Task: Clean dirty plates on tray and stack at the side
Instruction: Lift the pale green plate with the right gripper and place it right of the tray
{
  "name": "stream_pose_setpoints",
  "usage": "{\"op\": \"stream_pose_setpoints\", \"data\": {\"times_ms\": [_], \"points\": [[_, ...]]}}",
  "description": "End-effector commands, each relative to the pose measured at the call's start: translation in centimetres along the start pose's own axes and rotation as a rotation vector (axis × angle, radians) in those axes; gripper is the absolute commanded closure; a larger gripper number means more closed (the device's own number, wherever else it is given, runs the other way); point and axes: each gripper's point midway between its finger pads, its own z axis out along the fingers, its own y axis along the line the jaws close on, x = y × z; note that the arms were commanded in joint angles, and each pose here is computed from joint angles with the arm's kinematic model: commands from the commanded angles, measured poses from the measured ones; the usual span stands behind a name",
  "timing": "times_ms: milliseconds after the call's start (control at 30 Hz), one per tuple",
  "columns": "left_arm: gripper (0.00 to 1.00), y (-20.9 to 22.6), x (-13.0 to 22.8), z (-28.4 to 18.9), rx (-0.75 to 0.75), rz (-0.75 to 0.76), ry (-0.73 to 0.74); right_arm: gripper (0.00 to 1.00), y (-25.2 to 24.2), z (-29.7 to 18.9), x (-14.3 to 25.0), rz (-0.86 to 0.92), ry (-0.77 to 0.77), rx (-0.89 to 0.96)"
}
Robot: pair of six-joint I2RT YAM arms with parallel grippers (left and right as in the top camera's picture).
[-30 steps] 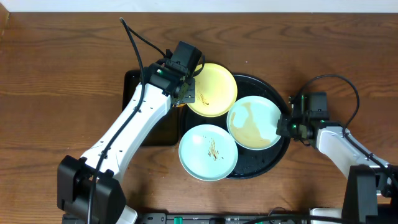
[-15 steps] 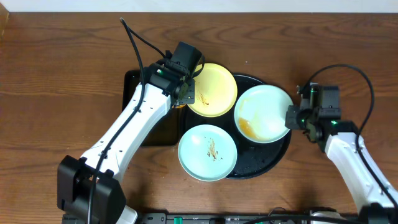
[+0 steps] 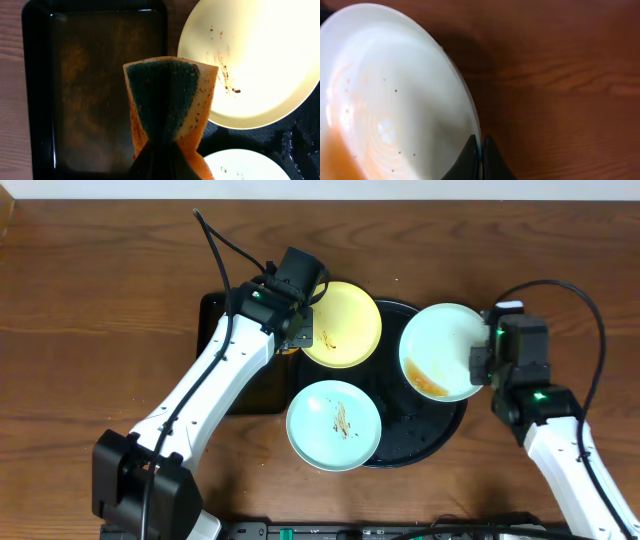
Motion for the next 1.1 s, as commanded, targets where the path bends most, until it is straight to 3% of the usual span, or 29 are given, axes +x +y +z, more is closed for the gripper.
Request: {"op": "stream_pose_setpoints", "data": {"times_ms": [0, 400, 567, 767, 1067], "points": [[0.92, 0.5, -0.3, -0.8, -0.011, -0.013, -0.023, 0.99, -0.2, -1.8, -2.6, -0.132, -0.072, 0.117], [0.93, 0.5, -0.3, -0.8, -0.011, -0.013, -0.023, 0.99, 2.4, -7.5, -6.7, -0.401, -0.260, 0.466], [0.92, 0.5, -0.3, -0.8, -0.011, -0.013, -0.023, 0.99, 4.0, -9.0, -8.0, -0.448, -0.329, 0.484], [0.92, 0.5, -0.3, -0.8, -0.011, -0.013, -0.023, 0.99, 4.3, -9.1, -8.1, -0.433, -0.343, 0.470], [0.93, 0.6, -0.2, -0.8, -0.013, -0.012, -0.019, 0.99, 2.9, -5.8, -6.8, -0.161, -0.291, 0.302]]}}
